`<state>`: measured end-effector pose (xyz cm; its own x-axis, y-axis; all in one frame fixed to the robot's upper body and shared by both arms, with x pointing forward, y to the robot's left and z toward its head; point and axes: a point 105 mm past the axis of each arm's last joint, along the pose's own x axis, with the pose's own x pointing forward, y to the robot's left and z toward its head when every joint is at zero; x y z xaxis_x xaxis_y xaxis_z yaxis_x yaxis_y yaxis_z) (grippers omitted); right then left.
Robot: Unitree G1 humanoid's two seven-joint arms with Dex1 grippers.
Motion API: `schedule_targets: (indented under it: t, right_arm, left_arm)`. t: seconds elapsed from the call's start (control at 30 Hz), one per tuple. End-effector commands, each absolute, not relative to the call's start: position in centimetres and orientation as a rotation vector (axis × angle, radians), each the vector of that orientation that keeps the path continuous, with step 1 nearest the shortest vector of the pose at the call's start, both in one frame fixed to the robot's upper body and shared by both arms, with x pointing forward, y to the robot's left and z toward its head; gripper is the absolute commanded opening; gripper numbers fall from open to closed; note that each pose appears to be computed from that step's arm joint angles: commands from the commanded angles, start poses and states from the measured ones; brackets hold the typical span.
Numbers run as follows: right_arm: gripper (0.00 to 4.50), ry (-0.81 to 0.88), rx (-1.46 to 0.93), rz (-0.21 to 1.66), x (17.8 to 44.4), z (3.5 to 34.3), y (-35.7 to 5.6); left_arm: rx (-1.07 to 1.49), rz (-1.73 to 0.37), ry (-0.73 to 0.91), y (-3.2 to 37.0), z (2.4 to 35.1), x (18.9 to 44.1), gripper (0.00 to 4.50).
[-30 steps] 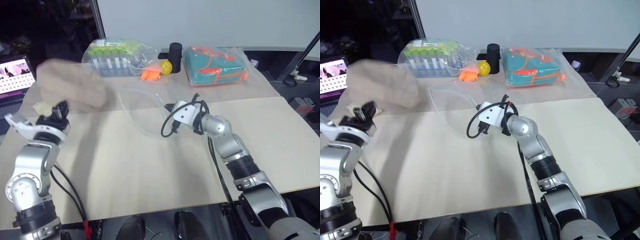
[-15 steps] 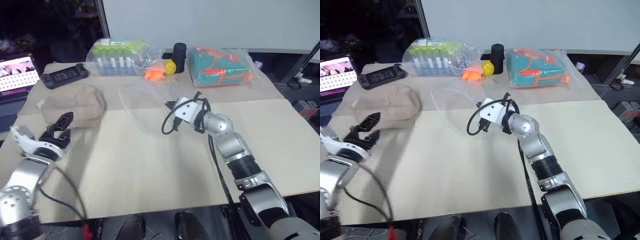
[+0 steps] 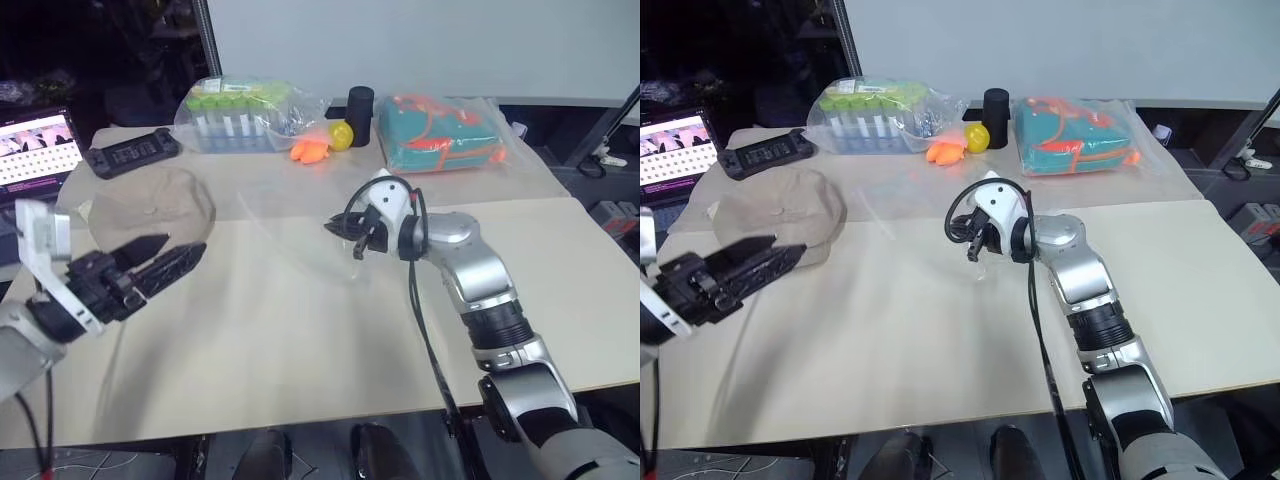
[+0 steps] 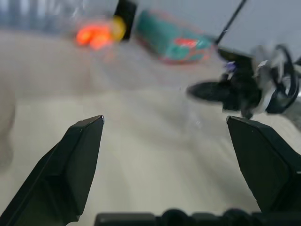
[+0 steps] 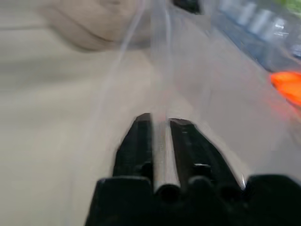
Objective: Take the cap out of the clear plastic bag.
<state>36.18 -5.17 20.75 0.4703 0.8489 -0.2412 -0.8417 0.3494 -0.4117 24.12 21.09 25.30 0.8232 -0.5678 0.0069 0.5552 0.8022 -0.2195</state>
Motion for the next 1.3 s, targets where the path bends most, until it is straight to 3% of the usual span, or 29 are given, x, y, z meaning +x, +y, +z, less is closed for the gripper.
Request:
schedule_targets:
  t: [0.03,0.1,0.23,0.3,0.37,0.47,0.57,0.73,0.93,1.3]
  right_arm:
    - [2.40,-0.010,-0.611,1.208,34.0,21.7,-5.2]
    - [3.22,0.023,-0.592,1.262,32.9,22.4,-5.9]
    - [4.44,0.070,-0.381,1.366,30.9,25.7,-7.7]
    - [4.48,-0.007,-0.311,1.286,31.9,27.8,-8.9]
    - [4.48,-0.100,-0.304,1.093,34.4,28.8,-10.8]
    - [4.48,-0.201,-0.212,0.788,38.1,28.8,-15.0]
    - [4.48,-0.197,-0.094,0.579,40.2,27.4,-17.9]
    - [4.48,-0.162,-0.116,0.253,40.1,22.6,-21.2]
    - [4.48,-0.142,-0.107,0.145,37.5,18.0,-21.0]
    - [4.48,-0.060,-0.129,0.285,33.5,10.5,-17.2]
  left_arm:
    - [-0.143,-0.613,0.041,20.9,26.6,24.6,4.50]
    - [-0.071,-0.629,0.062,20.8,26.7,24.6,4.50]
    - [-0.012,-0.644,0.044,20.9,27.3,24.4,4.50]
    - [-0.014,-0.613,0.011,21.6,27.5,24.5,4.50]
    - [-0.022,-0.530,-0.023,22.9,27.4,25.0,4.50]
    - [0.037,-0.256,-0.028,26.2,25.6,26.5,4.50]
    - [0.119,-0.046,-0.106,28.0,24.8,27.2,4.50]
    - [0.200,0.120,-0.168,27.4,22.0,27.4,4.50]
    - [0.301,0.202,-0.254,25.2,18.9,26.6,4.50]
    - [0.253,0.232,-0.173,23.6,11.7,24.7,4.50]
